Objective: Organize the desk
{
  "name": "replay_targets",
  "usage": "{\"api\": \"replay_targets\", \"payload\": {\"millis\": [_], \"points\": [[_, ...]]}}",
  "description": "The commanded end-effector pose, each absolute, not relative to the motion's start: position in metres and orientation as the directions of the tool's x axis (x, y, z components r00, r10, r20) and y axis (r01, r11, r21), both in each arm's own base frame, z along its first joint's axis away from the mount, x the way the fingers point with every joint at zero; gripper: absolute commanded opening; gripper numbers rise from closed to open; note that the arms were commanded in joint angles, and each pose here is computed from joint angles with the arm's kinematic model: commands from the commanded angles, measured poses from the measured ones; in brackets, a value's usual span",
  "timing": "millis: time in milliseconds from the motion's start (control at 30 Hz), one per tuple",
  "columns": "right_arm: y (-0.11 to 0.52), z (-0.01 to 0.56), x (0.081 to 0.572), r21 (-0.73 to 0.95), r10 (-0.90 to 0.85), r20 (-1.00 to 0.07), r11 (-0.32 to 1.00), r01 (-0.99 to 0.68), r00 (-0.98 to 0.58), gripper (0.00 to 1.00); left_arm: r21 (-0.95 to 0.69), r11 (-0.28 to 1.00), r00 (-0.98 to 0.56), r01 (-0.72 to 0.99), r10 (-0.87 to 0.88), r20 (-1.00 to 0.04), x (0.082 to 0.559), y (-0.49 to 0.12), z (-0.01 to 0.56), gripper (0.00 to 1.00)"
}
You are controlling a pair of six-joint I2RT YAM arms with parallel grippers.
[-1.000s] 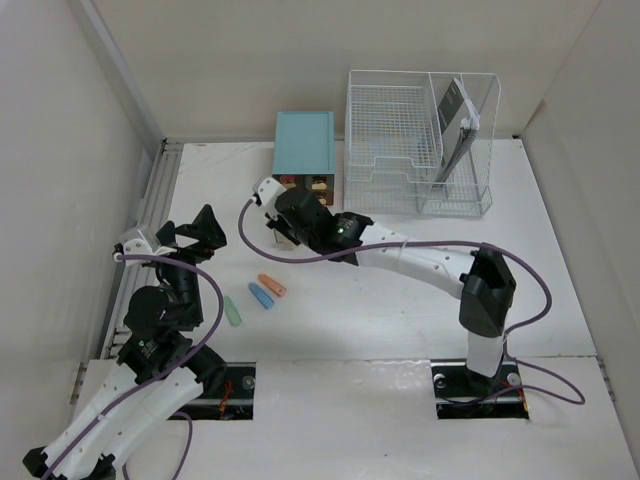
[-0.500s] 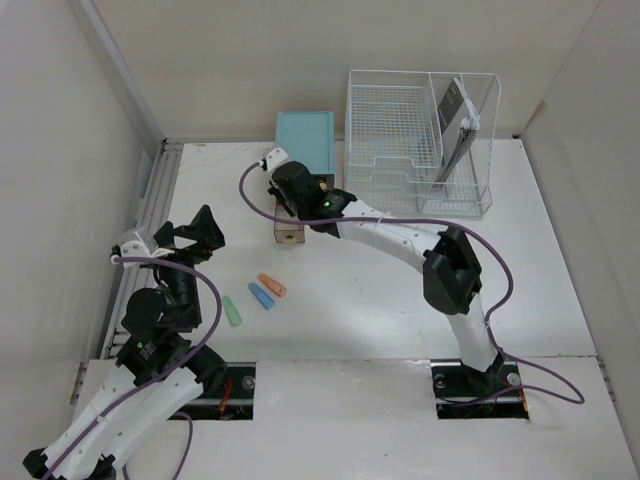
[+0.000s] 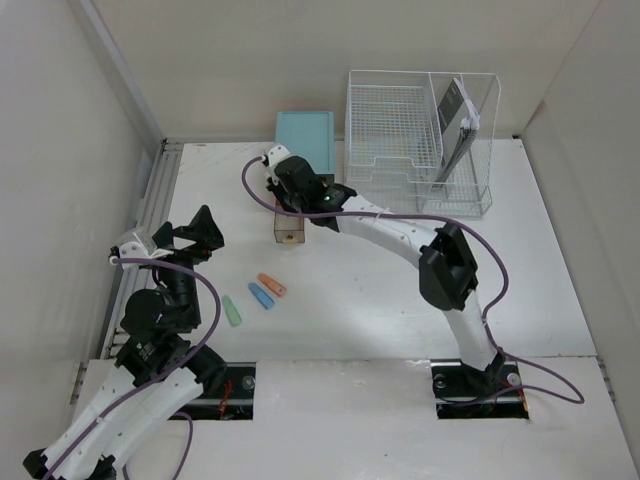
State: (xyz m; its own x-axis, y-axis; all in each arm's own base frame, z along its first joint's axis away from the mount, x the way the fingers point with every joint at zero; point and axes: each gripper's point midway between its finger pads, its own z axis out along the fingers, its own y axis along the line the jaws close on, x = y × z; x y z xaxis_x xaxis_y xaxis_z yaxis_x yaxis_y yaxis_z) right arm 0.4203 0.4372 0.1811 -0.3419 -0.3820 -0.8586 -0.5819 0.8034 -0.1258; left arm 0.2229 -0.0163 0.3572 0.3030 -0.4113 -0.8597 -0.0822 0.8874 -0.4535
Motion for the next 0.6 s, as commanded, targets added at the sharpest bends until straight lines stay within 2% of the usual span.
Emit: {"api": "replay_targets", "payload": {"millis": [0,567], "points": [[0.454,0.177,0.411,-0.063,-0.362,-0.859,0.776,-0.627,-0.361,0.0,-0.473,0.878,0.323,-0.077,-0.426,-0.845,0.222,-0.015,0.361,0.87],[0.442,0.128,0.416,-0.089,-0.42,-0.809,0.779,-0.621,-0.411,0.0,-0.465,0.882,0.323,-0.08,-0.418,-0.849,0.222,-0.014,0.361,0.87]]}}
